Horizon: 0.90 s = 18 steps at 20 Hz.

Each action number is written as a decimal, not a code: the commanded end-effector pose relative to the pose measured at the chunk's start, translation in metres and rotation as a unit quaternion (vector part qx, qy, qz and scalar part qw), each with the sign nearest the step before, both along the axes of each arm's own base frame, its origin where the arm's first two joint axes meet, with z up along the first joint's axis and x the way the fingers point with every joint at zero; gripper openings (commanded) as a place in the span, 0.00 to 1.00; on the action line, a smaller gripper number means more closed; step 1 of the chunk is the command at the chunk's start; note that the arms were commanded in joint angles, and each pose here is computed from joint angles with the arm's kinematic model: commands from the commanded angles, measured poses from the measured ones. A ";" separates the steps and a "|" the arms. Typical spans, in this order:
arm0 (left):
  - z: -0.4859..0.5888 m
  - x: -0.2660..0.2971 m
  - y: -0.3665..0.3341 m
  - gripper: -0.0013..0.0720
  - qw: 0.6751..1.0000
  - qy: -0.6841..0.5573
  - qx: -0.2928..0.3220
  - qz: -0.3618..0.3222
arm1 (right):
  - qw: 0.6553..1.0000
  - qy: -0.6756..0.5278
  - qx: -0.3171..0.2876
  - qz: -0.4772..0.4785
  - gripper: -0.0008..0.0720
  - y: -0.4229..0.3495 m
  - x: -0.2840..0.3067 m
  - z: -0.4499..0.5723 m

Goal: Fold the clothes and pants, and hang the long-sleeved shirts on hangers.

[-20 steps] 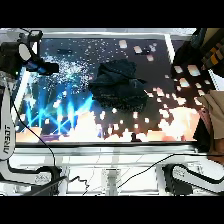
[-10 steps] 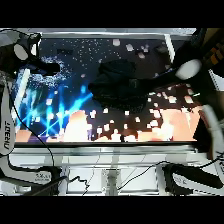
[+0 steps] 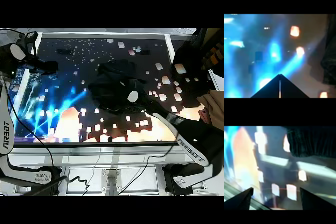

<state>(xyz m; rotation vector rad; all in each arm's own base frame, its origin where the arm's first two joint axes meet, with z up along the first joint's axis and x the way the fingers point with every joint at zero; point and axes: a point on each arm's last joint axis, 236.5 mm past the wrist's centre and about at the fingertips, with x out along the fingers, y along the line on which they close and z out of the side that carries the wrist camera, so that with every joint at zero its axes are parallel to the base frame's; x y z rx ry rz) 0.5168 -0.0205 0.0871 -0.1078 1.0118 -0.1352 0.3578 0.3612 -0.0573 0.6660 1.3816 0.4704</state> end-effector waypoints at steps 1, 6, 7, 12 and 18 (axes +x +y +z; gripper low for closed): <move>0.001 0.005 -0.004 0.06 1.000 -0.009 -0.015 0.002 | 0.994 0.065 0.040 -0.075 0.93 0.016 0.008 -0.031; -0.011 0.007 -0.005 0.06 1.000 0.003 -0.017 0.003 | 0.972 0.073 0.058 -0.215 0.86 0.005 0.051 -0.047; -0.015 0.008 -0.005 0.06 1.000 0.007 -0.017 0.003 | 0.969 0.067 0.059 -0.230 0.86 0.003 0.058 -0.049; -0.040 0.006 -0.020 0.06 0.998 0.041 -0.048 -0.005 | 0.959 0.015 0.063 -0.276 0.58 -0.010 0.088 -0.044; -0.117 -0.057 -0.072 0.38 0.970 0.176 -0.152 -0.067 | 0.972 -0.056 0.041 -0.223 0.07 -0.007 0.095 -0.026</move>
